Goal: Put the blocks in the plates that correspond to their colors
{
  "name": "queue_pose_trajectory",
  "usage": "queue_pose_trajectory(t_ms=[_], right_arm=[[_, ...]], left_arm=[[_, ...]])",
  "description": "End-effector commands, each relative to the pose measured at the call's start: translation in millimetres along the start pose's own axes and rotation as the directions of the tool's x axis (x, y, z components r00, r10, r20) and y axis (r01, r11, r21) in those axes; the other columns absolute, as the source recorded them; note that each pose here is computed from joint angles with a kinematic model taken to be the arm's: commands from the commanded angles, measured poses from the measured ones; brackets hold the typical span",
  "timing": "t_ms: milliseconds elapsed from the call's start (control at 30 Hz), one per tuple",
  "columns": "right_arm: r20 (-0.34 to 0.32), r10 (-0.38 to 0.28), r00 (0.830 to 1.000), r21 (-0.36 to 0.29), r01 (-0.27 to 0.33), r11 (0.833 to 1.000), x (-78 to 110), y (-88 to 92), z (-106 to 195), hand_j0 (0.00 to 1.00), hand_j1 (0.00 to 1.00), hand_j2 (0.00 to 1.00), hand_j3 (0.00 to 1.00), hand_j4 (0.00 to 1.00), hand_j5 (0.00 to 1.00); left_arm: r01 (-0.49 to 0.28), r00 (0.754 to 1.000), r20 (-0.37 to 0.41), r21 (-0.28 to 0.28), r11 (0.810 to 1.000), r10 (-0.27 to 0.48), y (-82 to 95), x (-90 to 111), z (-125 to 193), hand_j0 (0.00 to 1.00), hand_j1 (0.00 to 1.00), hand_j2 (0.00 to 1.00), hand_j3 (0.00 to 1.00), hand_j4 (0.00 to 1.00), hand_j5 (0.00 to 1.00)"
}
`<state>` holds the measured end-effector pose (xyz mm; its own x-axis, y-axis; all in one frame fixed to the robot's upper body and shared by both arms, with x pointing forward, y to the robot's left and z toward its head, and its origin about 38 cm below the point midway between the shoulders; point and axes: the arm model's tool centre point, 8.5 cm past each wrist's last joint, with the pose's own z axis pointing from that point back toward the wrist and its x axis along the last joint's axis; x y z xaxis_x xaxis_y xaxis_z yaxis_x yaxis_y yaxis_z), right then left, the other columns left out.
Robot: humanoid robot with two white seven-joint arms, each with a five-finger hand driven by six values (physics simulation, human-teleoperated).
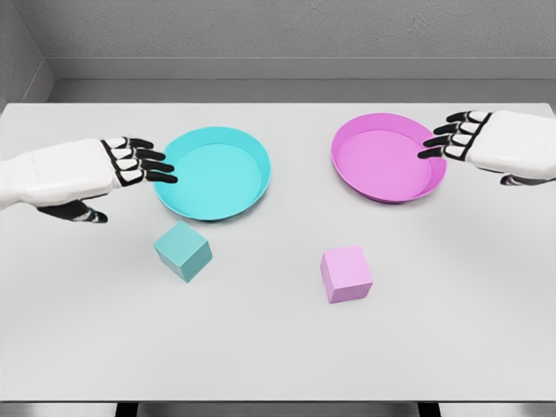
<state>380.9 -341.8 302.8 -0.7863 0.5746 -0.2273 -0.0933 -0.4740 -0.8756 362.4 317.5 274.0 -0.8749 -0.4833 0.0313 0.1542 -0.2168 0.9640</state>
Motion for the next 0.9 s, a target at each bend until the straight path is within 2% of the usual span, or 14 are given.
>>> queue_pose_trajectory(t_ms=[0,33,133,167,200,233,333,367,467,567,667,767,867], right_arm=[[0.002,-0.002,1.000,-0.001,0.002,1.000,0.7,0.2,-1.2,1.00,1.00,1.00,1.00,1.00,1.00],[0.002,-0.002,1.000,-0.001,0.002,1.000,0.7,0.2,-1.2,1.00,1.00,1.00,1.00,1.00,1.00],[-0.014,0.009,1.000,-0.012,-0.009,1.000,-4.0,-6.1,1.6,1.00,1.00,1.00,1.00,1.00,1.00],[-0.021,0.010,1.000,-0.016,-0.011,1.000,-6.4,-8.0,3.0,1.00,1.00,1.00,1.00,1.00,1.00],[-0.027,0.014,1.000,-0.015,-0.014,1.000,-8.0,-8.6,3.8,1.00,1.00,1.00,1.00,1.00,1.00],[-0.022,0.016,1.000,-0.022,-0.017,1.000,-5.5,-7.6,-2.7,1.00,1.00,1.00,1.00,1.00,1.00],[-0.010,0.045,0.999,-0.031,-0.045,0.999,3.9,-6.6,-21.2,1.00,1.00,1.00,1.00,1.00,1.00],[0.009,0.055,0.998,-0.024,-0.055,0.998,7.4,-8.5,-26.5,1.00,1.00,1.00,1.00,1.00,1.00],[0.155,0.100,0.983,0.041,-0.108,0.993,35.3,-7.9,-66.7,1.00,1.00,1.00,1.00,1.00,1.00],[0.194,0.131,0.972,0.041,-0.142,0.989,43.1,-16.5,-78.7,1.00,1.00,1.00,1.00,1.00,1.00],[0.257,0.133,0.957,0.072,-0.157,0.985,58.2,-9.0,-93.7,1.00,1.00,1.00,1.00,1.00,1.00],[0.295,0.157,0.943,0.075,-0.186,0.980,66.6,-14.3,-104.1,1.00,1.00,1.00,1.00,1.00,1.00],[0.315,0.178,0.932,0.075,-0.211,0.975,70.8,-19.9,-109.8,1.00,1.00,1.00,1.00,1.00,1.00]], left_arm=[[-0.030,1.000,0.008,-0.007,1.000,0.030,-6.5,1.9,-1.1,1.00,1.00,1.00,1.00,1.00,1.00],[-0.032,0.999,0.008,-0.008,0.999,0.032,-6.9,2.1,-1.2,1.00,1.00,1.00,1.00,1.00,1.00],[-0.103,0.993,0.059,-0.030,0.994,0.104,-29.4,13.1,-16.9,1.00,1.00,1.00,1.00,1.00,1.00],[-0.109,0.992,0.060,-0.028,0.994,0.110,-29.5,13.2,-17.0,1.00,1.00,1.00,1.00,1.00,1.00],[-0.146,0.987,0.068,-0.025,0.989,0.148,-32.5,15.0,-17.8,1.00,1.00,1.00,1.00,1.00,1.00],[-0.180,0.979,0.089,-0.041,0.983,0.183,-42.9,21.0,-23.6,1.00,1.00,1.00,1.00,1.00,1.00],[-0.208,0.968,0.137,-0.022,0.978,0.209,-45.1,28.7,-41.6,1.00,1.00,1.00,1.00,1.00,1.00],[-0.211,0.967,0.139,-0.030,0.977,0.213,-47.9,29.9,-42.1,1.00,1.00,1.00,1.00,1.00,1.00],[-0.216,0.965,0.141,-0.041,0.976,0.219,-51.9,31.5,-42.6,1.00,1.00,1.00,1.00,1.00,1.00],[-0.211,0.966,0.144,-0.041,0.977,0.215,-51.0,31.6,-43.7,1.00,1.00,1.00,1.00,1.00,1.00],[-0.211,0.965,0.152,-0.037,0.977,0.214,-51.8,33.2,-48.7,1.00,1.00,1.00,1.00,1.00,1.00],[-0.221,0.970,0.094,-0.030,0.975,0.223,-52.0,27.9,-54.9,1.00,1.00,1.00,1.00,1.00,1.00],[-0.198,0.979,0.040,-0.039,0.979,0.200,-53.8,23.7,-62.4,1.00,1.00,1.00,1.00,1.00,1.00]])
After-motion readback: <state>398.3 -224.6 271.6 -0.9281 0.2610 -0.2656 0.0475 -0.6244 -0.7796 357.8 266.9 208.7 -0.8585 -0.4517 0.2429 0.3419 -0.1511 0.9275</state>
